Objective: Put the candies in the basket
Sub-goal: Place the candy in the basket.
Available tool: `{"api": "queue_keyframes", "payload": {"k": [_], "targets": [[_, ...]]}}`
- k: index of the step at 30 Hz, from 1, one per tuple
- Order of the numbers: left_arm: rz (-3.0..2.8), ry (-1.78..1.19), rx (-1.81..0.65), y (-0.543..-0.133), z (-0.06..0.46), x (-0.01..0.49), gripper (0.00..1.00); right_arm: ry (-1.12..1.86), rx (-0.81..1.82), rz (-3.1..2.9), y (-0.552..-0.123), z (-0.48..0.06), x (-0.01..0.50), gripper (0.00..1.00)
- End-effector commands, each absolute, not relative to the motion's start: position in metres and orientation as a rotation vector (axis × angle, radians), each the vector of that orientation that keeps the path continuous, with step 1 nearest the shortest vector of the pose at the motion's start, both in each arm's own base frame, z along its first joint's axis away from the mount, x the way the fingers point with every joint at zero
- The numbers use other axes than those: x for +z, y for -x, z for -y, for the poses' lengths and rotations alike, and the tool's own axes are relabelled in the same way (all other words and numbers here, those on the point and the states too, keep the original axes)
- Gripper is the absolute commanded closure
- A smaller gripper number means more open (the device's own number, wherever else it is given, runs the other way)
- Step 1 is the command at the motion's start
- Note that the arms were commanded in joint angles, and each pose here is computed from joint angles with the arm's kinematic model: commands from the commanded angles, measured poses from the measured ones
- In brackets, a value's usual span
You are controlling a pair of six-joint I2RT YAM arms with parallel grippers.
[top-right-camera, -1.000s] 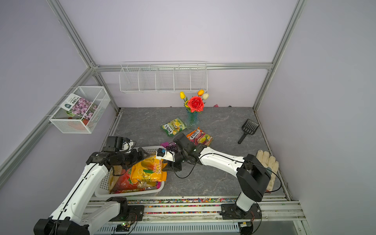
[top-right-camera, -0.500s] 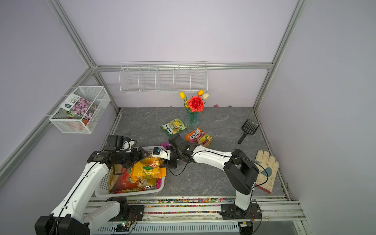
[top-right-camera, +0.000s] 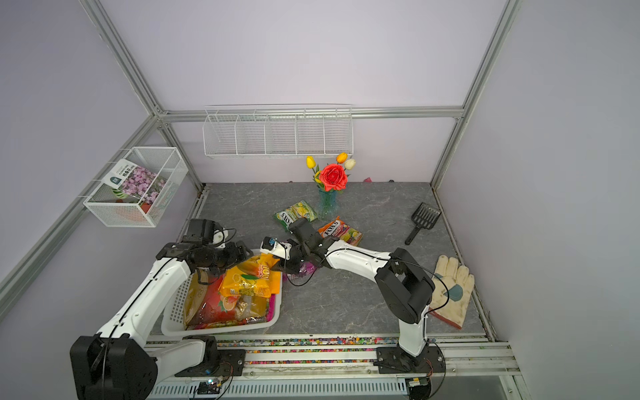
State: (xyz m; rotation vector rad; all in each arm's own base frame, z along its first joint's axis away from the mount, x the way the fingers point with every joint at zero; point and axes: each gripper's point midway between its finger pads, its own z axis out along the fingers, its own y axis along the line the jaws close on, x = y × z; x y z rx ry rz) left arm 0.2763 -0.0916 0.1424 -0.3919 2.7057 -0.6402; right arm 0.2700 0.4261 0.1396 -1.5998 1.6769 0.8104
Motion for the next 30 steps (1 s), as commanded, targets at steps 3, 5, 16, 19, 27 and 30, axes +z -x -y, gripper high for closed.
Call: {"api": "queue_keyframes", "payload": {"k": [3,5,16,19,27,30], "targets": [[-2.722,0.369,-0.667,-0.277,0.096,0.148,0.09,1.472,0.762,-1.778,-0.279,-0.405,0.163,0.52],[-2.711,0.376,-0.635,-0.276,0.092,0.152,0.07,1.390,0.753,-1.914,-0.280,-0.396,0.165,0.52],[-2.649,0.417,-0.471,-0.277,0.070,0.168,0.01,0.879,0.552,-2.720,-0.245,-0.382,0.124,0.47],[-2.634,0.410,-0.483,-0.276,0.070,0.171,0.01,0.784,0.548,-2.802,-0.237,-0.385,0.112,0.46],[-2.625,0.389,-0.533,-0.274,0.076,0.170,0.02,0.701,0.446,-2.817,-0.251,-0.390,0.095,0.46],[-2.624,0.367,-0.600,-0.272,0.085,0.168,0.03,0.651,0.418,-2.839,-0.258,-0.395,0.088,0.46]]}}
